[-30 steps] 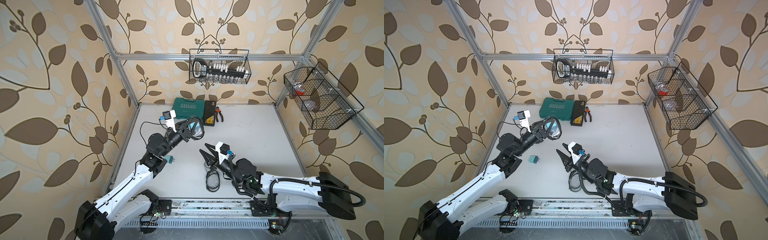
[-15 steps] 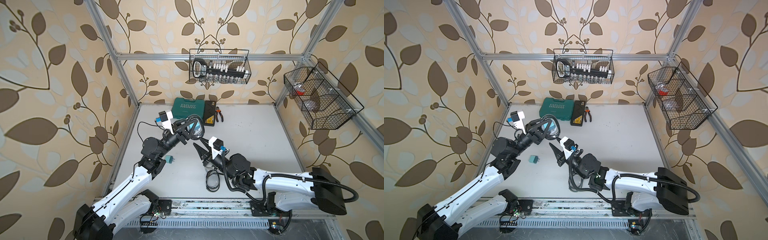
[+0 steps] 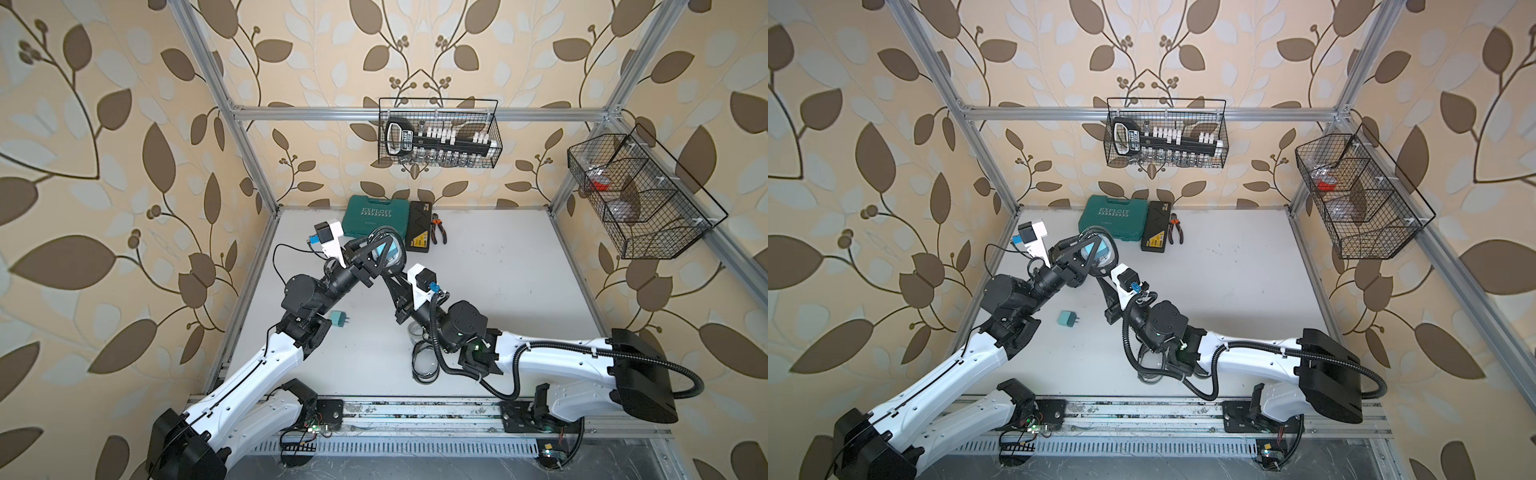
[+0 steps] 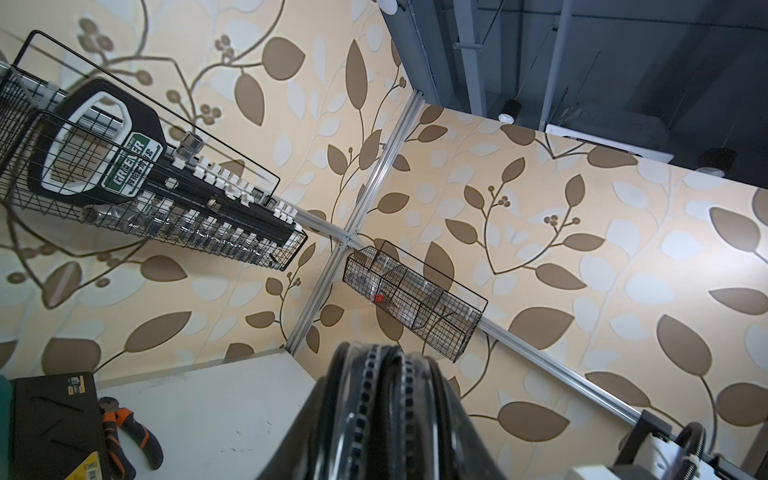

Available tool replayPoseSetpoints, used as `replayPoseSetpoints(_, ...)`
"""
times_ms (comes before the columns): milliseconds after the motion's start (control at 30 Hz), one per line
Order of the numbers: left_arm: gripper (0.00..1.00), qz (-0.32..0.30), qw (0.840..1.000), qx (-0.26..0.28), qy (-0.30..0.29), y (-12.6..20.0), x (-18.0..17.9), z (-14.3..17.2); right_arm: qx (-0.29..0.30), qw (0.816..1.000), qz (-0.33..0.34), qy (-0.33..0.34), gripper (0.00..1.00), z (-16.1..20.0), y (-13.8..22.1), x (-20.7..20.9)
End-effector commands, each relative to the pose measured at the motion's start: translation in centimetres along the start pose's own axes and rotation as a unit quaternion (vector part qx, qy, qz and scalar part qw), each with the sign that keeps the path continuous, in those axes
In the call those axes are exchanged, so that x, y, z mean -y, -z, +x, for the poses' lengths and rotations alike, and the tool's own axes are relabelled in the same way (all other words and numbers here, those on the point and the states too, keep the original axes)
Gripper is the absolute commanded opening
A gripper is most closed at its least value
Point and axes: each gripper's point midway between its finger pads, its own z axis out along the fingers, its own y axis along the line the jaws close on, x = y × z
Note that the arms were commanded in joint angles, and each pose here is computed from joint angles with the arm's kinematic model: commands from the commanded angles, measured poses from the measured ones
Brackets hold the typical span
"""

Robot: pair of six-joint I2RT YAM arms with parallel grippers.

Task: Pack away charging kits
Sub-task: Zip the zipper on the storage bag.

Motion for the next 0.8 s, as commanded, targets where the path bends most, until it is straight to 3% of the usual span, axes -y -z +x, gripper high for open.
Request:
replayPoseSetpoints(0, 0.00, 0.020, 0.999, 0.029, -0.016, 0.1, 1.8, -2.0, 0.008, 1.000, 0.003, -0.015, 0.19, -1.0, -0.5, -0.3)
replayPoseSetpoints(467, 0.00, -0.002, 0.999, 0.036, -0.001, 0.0, 0.8, -1.9, -0.002, 1.000, -0.007, -0.031, 0.15, -0.9, -1.3, -1.1)
replayPoseSetpoints(667, 0.00, -0.015, 0.999, 0.041, 0.000, 0.1, 0.3, -1.9, -0.004, 0.999, 0.000, -0.039, 0.00, -0.8, -1.4, -0.8)
replayPoseSetpoints(767, 0.00, -0.025, 0.999, 0.045, 0.002, 0.3, -0.1, -2.0, -0.003, 0.999, 0.009, -0.048, 0.00, -0.9, -1.2, 0.0)
